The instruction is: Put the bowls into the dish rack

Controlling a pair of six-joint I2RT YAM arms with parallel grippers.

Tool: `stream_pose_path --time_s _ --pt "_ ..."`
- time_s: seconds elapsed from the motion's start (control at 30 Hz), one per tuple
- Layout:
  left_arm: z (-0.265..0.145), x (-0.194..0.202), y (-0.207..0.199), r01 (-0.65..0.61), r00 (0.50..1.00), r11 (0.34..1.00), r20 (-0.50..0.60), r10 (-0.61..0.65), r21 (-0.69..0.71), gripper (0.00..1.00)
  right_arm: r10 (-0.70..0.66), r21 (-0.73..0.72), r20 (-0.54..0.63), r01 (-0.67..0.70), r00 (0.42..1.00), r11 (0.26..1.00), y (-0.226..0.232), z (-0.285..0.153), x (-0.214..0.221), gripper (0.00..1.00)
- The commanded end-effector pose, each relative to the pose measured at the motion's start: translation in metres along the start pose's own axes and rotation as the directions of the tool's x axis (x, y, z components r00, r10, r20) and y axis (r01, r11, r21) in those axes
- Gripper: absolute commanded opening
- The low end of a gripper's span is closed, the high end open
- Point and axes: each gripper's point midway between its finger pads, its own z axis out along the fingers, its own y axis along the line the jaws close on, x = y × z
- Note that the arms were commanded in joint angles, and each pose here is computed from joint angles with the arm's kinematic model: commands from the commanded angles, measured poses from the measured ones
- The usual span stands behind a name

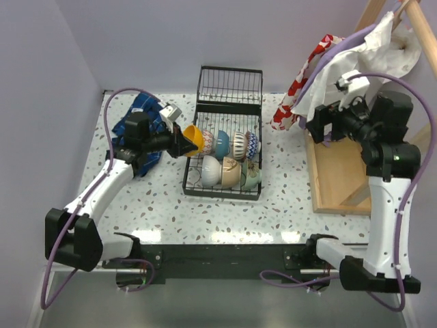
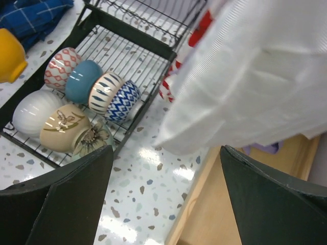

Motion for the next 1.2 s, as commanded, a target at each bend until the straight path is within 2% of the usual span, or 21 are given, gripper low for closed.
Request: stream_pose_path --time_s 0.0,0.07,0.1,0.17,0.2,0.3,0.4,0.47,0.5,0.57,0.6,0.63,0.8,0.9,0.97,1.17 --pt "-0.003 -0.024 -0.035 0.093 0.987 0.954 0.102 -0.127 0.285 0.00 -0.106 0.028 0.069 0.105 0.992 0.994 0.006 0.025 -0.029 0.89" --pt "-0.002 -0.006 -0.032 0.197 0.975 0.927 0.036 -0.220 0.318 0.00 -0.119 -0.010 0.040 0.119 0.992 0.993 0.015 0.038 -0.024 0.88" --pt "-0.005 -0.007 -0.029 0.197 0.973 0.924 0.047 -0.225 0.327 0.00 -0.135 0.004 0.027 0.135 0.991 0.991 0.014 0.040 -0.022 0.88" --pt "-0.008 0.008 -0.024 0.301 0.947 0.892 0.006 -0.322 0.336 0.00 -0.184 -0.018 0.012 0.185 0.983 0.983 0.022 0.048 -0.017 0.89" --pt "-0.011 0.006 -0.018 0.302 0.944 0.893 0.025 -0.329 0.334 0.00 -0.189 -0.023 0.006 0.189 0.982 0.982 0.023 0.051 -0.015 0.90" --pt "-0.014 0.016 -0.009 0.391 0.912 0.858 -0.015 -0.410 0.333 0.00 -0.157 -0.056 -0.012 0.156 0.988 0.986 0.029 0.065 -0.013 0.91" --pt "-0.012 0.024 -0.009 0.419 0.901 0.837 -0.051 -0.430 0.352 0.00 -0.163 -0.082 -0.021 0.161 0.986 0.984 0.034 0.076 -0.013 0.91" --pt "-0.012 0.034 -0.011 0.485 0.868 0.796 -0.086 -0.489 0.363 0.00 -0.167 -0.092 -0.030 0.164 0.985 0.982 0.037 0.083 -0.010 0.91" --pt "-0.014 0.029 -0.013 0.437 0.889 0.810 -0.055 -0.454 0.390 0.00 -0.166 -0.098 -0.036 0.162 0.985 0.982 0.038 0.086 -0.009 0.91" --pt "-0.015 0.035 -0.016 0.490 0.861 0.774 -0.083 -0.502 0.401 0.00 -0.164 -0.106 -0.041 0.159 0.986 0.982 0.041 0.089 -0.005 0.91" --pt "-0.019 0.027 -0.021 0.417 0.894 0.798 -0.039 -0.446 0.434 0.00 -0.161 -0.109 -0.041 0.156 0.986 0.982 0.043 0.089 -0.004 0.91" --pt "-0.022 0.025 -0.026 0.445 0.878 0.779 -0.042 -0.478 0.442 0.00 -0.160 -0.112 -0.047 0.154 0.986 0.982 0.044 0.090 -0.001 0.91" --pt "-0.034 0.012 -0.038 0.353 0.912 0.804 0.017 -0.410 0.478 0.00 -0.166 -0.101 -0.067 0.159 0.984 0.982 0.043 0.086 0.009 0.92" --pt "-0.036 0.017 -0.039 0.378 0.898 0.786 0.012 -0.439 0.489 0.00 -0.171 -0.096 -0.077 0.164 0.982 0.982 0.042 0.081 0.014 0.93" --pt "-0.037 0.027 -0.030 0.458 0.855 0.752 -0.003 -0.519 0.474 0.00 -0.173 -0.092 -0.089 0.164 0.981 0.982 0.041 0.079 0.017 0.93" --pt "-0.039 0.026 -0.015 0.494 0.812 0.734 0.055 -0.581 0.466 0.00 -0.190 -0.081 -0.097 0.183 0.977 0.980 0.039 0.073 0.017 0.94"
